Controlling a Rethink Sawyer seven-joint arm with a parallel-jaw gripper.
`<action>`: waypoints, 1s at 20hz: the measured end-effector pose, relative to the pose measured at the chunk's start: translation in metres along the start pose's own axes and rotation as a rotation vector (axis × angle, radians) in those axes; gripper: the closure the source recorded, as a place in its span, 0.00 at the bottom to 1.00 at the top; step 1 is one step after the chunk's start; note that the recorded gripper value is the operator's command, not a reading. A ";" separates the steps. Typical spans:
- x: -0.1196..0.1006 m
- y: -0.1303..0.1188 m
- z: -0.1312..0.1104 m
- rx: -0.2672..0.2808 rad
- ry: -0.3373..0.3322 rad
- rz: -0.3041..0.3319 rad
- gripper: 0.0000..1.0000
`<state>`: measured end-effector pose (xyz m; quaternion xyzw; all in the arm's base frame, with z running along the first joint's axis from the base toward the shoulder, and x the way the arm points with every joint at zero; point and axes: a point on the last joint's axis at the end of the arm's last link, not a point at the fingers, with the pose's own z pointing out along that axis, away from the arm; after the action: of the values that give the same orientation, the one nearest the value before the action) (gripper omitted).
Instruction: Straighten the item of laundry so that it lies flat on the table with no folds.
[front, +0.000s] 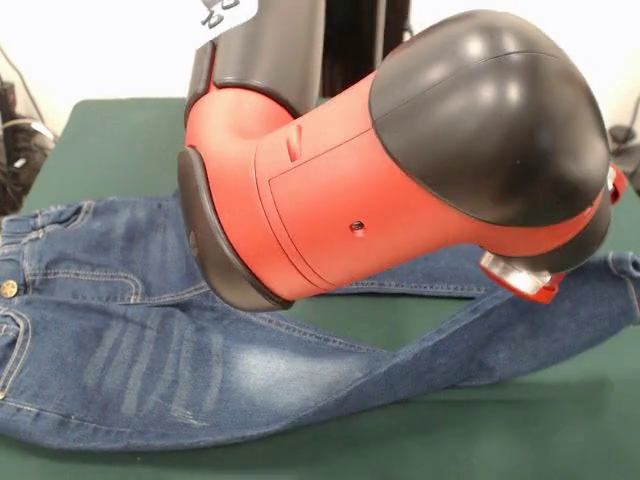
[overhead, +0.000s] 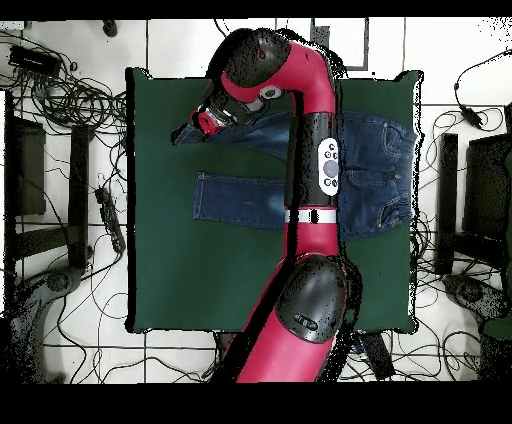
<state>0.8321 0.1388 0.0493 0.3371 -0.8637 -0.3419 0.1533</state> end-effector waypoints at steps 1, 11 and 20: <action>0.000 0.000 0.000 0.004 0.001 -0.001 1.00; -0.003 -0.006 -0.032 0.152 -0.131 0.106 1.00; -0.014 -0.016 -0.037 0.189 -0.184 0.154 1.00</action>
<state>0.8681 0.1215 0.0646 0.2501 -0.9257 -0.2759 0.0667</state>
